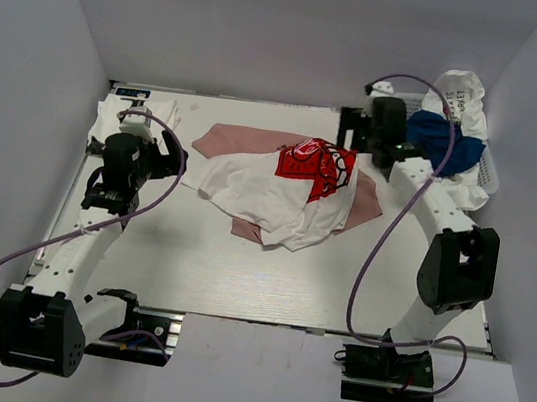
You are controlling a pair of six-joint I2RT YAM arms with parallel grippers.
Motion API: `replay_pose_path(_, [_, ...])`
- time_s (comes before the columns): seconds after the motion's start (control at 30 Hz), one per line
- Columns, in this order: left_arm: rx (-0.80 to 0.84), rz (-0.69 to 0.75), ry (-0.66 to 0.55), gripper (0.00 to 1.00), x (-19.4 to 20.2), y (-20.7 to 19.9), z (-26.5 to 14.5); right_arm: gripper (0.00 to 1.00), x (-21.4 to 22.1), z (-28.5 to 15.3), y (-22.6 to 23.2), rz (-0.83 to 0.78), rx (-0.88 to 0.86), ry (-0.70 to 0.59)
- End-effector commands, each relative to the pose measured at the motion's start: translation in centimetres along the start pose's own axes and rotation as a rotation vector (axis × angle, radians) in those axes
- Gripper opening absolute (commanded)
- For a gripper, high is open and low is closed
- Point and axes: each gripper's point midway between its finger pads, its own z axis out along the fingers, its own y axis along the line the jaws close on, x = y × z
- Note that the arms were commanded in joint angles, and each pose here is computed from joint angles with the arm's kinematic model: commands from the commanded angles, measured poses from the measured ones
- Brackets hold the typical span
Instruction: Fold and stack the t-shirts
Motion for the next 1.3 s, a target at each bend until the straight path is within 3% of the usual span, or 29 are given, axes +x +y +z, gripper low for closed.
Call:
replay_pose_path(0.0, [0.036,0.02,-0.016,1.0,-1.5,-0.9,-0.2,0.9,2.6,-0.3,6.3,-0.047,-0.166,0.008])
replay_pose_path(0.1, [0.036,0.02,-0.016,1.0,-1.5,-0.9,-0.2,0.9,6.7,1.0,9.2,-0.061,-0.189,0.094])
replay_pose_path(0.23, [0.036,0.02,-0.016,1.0,-1.6,-1.0,0.0,0.9,10.1,3.4,9.3,-0.072,-0.052,0.197])
replay_pose_path(0.3, [0.036,0.02,-0.016,1.0,-1.6,-1.0,0.0,0.82,11.3,4.9,9.9,-0.08,-0.037,0.228])
replay_pose_path(0.33, [0.036,0.02,-0.016,1.0,-1.6,-1.0,0.0,0.53,10.3,5.0,10.3,-0.08,-0.031,0.203])
replay_pose_path(0.37, [0.027,0.02,-0.018,1.0,-1.7,-0.8,0.0,0.35,10.1,5.1,10.1,-0.086,-0.005,0.19])
replay_pose_path(0.4, [0.027,0.02,-0.019,1.0,-1.7,-0.8,0.0,0.07,8.4,4.3,10.5,-0.083,-0.001,0.145])
replay_pose_path(0.43, [0.027,0.02,-0.019,1.0,-1.7,-0.8,0.0,0.0,6.6,4.0,10.7,-0.065,0.001,0.075])
replay_pose_path(0.7, [0.027,0.02,-0.019,1.0,-1.7,-0.8,0.0,0.0,-10.2,-6.6,5.4,0.097,0.136,-0.341])
replay_pose_path(0.87, [0.015,0.019,-0.012,1.0,-1.5,-0.6,0.2,0.0,-19.0,-12.7,-5.2,0.265,0.413,-0.554])
replay_pose_path(0.93, [0.015,0.019,-0.012,1.0,-1.5,-0.6,0.2,0.0,-19.4,-12.0,-9.0,0.288,0.51,-0.545])
replay_pose_path(0.97, [0.013,0.019,-0.004,1.0,-1.3,-0.5,0.2,0.0,-22.1,-13.9,-11.1,0.326,0.553,-0.612])
replay_pose_path(1.17, [-0.003,0.017,0.016,1.0,-0.8,-0.2,0.8,0.0,-24.9,-18.2,-21.2,0.372,0.876,-0.774])
replay_pose_path(1.27, [-0.017,0.016,0.034,1.0,-0.5,0.1,1.2,0.0,-24.0,-15.2,-21.8,0.281,0.83,-0.715])
